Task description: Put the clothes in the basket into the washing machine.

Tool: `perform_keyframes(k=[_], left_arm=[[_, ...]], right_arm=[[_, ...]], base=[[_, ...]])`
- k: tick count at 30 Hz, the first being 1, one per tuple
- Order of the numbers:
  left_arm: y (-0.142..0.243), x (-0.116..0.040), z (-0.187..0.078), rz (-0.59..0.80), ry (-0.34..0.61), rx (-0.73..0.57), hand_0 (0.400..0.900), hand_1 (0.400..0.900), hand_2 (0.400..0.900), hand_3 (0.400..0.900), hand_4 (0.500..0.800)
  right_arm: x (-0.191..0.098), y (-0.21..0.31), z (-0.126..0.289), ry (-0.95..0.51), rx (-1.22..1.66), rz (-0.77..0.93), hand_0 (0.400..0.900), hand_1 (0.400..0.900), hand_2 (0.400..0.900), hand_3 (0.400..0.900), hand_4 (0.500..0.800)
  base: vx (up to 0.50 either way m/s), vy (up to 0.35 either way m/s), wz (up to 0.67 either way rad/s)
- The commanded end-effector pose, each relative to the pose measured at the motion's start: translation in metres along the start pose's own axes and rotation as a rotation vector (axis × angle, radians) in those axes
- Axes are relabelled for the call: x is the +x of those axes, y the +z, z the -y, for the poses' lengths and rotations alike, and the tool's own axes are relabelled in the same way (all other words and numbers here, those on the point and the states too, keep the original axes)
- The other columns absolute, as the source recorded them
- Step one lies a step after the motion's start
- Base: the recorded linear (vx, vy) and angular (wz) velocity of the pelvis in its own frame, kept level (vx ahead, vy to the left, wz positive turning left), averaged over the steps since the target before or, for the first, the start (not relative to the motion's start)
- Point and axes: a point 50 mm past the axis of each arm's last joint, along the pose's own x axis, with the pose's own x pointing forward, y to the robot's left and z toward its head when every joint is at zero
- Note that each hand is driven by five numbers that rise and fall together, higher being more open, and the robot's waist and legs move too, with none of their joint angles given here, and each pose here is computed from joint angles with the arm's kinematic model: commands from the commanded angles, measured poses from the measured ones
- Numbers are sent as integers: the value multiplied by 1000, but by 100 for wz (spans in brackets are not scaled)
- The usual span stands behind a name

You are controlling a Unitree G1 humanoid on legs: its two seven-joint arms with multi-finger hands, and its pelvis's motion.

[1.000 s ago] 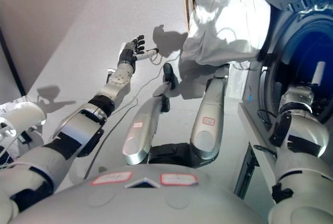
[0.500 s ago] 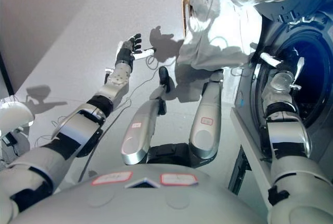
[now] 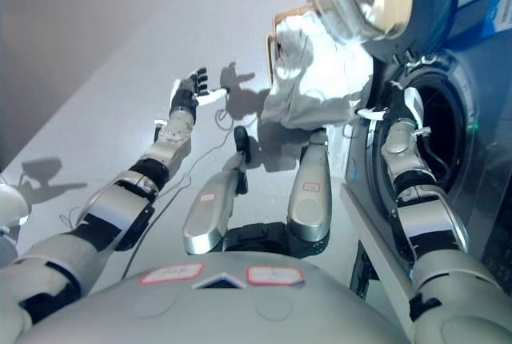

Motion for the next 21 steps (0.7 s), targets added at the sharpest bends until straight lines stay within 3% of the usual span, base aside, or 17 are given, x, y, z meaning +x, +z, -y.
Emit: perform_keyframes(k=[1, 14, 21], left_arm=[[-22, -5, -20, -45, 56, 42, 900, 900, 900, 900, 800], [-77, -28, -32, -244, 54, 136, 900, 900, 900, 900, 800], [-95, -39, -29, -303, 45, 112, 900, 900, 900, 900, 800]], right_arm=[[-13, -24, -14, 51, -65, -22, 900, 900, 900, 900, 800], [-48, -74, -63, 193, 29, -244, 900, 900, 900, 900, 800], [-61, -84, -80, 233, 79, -293, 900, 900, 900, 900, 800]], base=[[60, 11, -6], [61, 6, -5], [29, 7, 0]])
